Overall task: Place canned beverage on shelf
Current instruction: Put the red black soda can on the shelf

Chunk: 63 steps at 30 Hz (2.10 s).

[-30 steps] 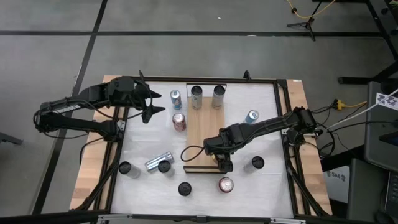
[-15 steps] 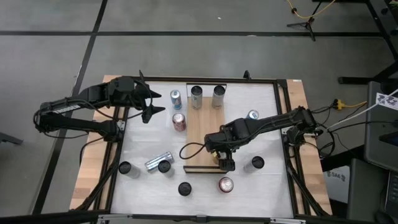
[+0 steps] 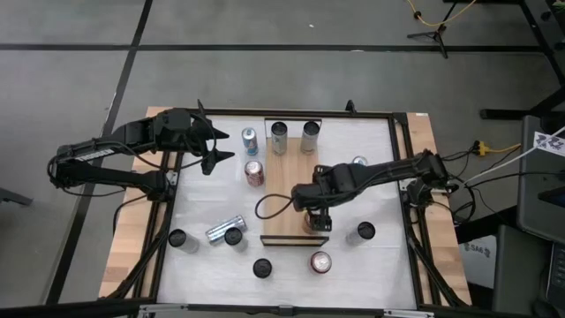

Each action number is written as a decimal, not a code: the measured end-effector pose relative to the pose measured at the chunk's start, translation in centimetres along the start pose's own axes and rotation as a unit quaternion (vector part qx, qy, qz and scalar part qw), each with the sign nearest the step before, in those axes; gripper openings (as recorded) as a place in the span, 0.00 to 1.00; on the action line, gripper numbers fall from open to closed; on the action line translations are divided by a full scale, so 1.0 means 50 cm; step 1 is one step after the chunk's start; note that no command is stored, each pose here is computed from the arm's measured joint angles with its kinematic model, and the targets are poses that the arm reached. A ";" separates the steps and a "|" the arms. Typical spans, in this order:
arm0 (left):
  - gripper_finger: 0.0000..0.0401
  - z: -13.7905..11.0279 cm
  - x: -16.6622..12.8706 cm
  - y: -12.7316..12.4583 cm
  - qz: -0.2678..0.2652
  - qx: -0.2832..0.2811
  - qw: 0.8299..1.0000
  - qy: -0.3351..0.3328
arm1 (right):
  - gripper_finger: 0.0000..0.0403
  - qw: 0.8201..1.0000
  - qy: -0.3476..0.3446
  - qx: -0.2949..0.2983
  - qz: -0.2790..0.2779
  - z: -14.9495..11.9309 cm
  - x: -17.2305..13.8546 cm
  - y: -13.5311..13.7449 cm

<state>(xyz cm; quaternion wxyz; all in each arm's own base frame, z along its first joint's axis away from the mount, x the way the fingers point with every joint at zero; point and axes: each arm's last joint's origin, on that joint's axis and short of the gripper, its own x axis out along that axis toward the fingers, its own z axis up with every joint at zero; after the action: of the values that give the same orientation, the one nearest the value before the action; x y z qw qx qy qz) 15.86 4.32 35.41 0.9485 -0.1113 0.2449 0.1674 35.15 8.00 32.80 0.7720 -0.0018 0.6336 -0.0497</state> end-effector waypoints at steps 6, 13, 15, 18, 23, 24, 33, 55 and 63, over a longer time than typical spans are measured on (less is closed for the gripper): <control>0.78 0.000 0.000 0.000 0.000 0.000 1.000 0.000 | 0.96 1.000 0.010 0.028 -0.009 0.009 0.005 -0.046; 0.78 0.000 0.000 0.000 0.000 -0.001 1.000 0.000 | 0.96 0.999 0.024 0.036 -0.018 0.011 0.009 -0.086; 0.78 0.000 0.000 0.000 0.000 -0.001 1.000 0.000 | 0.96 0.999 0.022 0.030 -0.024 0.012 0.010 -0.090; 0.78 0.000 0.000 0.000 0.000 -0.001 1.000 0.000 | 0.96 0.998 0.023 0.017 -0.049 0.010 0.009 -0.092; 0.78 0.000 0.000 0.000 0.000 -0.001 1.000 0.000 | 0.96 0.995 0.059 -0.020 -0.078 -0.009 0.026 -0.095; 0.78 0.000 0.000 0.000 0.000 0.000 1.000 0.000 | 0.96 0.994 0.065 -0.025 -0.083 -0.015 0.029 -0.097; 0.78 0.001 0.000 0.003 0.028 0.001 1.000 -0.005 | 0.96 0.996 -0.001 -0.025 -0.089 -0.107 0.010 -0.116; 0.78 0.001 0.000 0.004 0.035 0.000 0.999 -0.006 | 0.96 0.987 -0.163 -0.003 0.006 -0.147 0.118 -0.104; 0.78 0.001 0.000 0.004 0.035 0.000 0.999 -0.006 | 0.96 0.980 -0.184 -0.010 0.081 -0.139 0.119 -0.093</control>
<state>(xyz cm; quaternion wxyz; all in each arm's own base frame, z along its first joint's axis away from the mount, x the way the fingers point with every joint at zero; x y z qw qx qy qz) 15.79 4.52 35.42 0.9436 -0.1012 0.2429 0.2011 29.17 3.31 25.93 0.8767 0.0327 0.4795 0.0210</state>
